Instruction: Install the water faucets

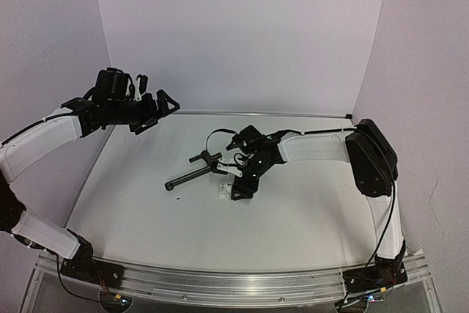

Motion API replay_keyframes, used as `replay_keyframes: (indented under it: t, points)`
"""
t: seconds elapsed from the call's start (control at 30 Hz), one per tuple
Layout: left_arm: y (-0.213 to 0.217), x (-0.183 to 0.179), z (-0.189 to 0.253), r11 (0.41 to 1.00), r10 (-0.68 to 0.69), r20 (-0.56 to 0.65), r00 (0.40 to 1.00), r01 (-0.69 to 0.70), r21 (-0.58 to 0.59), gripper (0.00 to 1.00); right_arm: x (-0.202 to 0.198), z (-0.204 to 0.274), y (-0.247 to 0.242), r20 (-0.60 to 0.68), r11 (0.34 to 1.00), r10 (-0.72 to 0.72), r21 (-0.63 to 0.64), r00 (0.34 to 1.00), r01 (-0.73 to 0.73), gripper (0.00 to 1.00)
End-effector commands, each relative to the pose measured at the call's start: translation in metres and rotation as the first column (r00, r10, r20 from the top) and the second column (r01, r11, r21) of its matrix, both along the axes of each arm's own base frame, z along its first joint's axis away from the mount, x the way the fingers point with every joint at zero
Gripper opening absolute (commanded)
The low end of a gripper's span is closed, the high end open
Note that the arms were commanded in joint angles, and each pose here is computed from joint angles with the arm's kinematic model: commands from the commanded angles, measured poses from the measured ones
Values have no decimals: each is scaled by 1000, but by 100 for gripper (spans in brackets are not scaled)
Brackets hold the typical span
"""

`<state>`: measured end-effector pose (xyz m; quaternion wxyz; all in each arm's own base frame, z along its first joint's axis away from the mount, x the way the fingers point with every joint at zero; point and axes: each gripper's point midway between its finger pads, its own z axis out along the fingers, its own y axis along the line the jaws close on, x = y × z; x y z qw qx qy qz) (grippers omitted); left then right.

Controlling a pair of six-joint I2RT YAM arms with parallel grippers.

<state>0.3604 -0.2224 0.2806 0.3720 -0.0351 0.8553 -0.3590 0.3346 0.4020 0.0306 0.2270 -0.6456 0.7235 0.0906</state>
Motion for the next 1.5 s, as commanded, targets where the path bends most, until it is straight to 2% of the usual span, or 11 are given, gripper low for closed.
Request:
replay_keyframes:
  t: [0.0, 0.17, 0.33, 0.5, 0.6, 0.73, 1.0, 1.13, 1.3, 1.47]
  points:
    - [2, -5, 17, 999, 4, 39, 999, -3, -44, 100, 12, 3, 10, 43, 1000, 21, -1, 999, -21, 75]
    - [-1, -12, 22, 997, -21, 52, 998, 25, -74, 100, 16, -2, 15, 46, 999, 32, -2, 998, -32, 67]
    - [-3, -14, 25, 995, -34, 53, 998, 39, -93, 100, 16, -1, 16, 51, 999, 48, 0, 998, -48, 53]
    - [-13, -16, 18, 989, -78, 24, 997, 80, -124, 100, 16, 17, 16, 67, 999, 40, 25, 997, -42, 38]
    - [-19, -17, 11, 985, -104, -3, 995, 103, -137, 100, 15, 40, 16, 89, 997, 34, 59, 995, -39, 35]
    - [-29, -22, 14, 971, -171, -13, 985, 166, -170, 100, 20, 88, 16, 145, 991, -5, 131, 989, -14, 32]
    - [-48, -47, 29, 909, -327, -30, 944, 306, -284, 99, 24, 227, 18, 268, 929, -89, 370, 959, -17, 32]
    - [-56, -61, 48, 861, -414, -2, 910, 391, -326, 93, 19, 278, 21, 286, 882, -113, 470, 951, -37, 32]
    - [-68, -74, 61, 781, -534, 18, 845, 502, -371, 82, 7, 310, 27, 262, 830, -95, 554, 960, -69, 33]
    - [-73, -87, 72, 711, -593, 75, 802, 565, -419, 80, 5, 309, 28, 258, 827, -87, 557, 962, -75, 33]
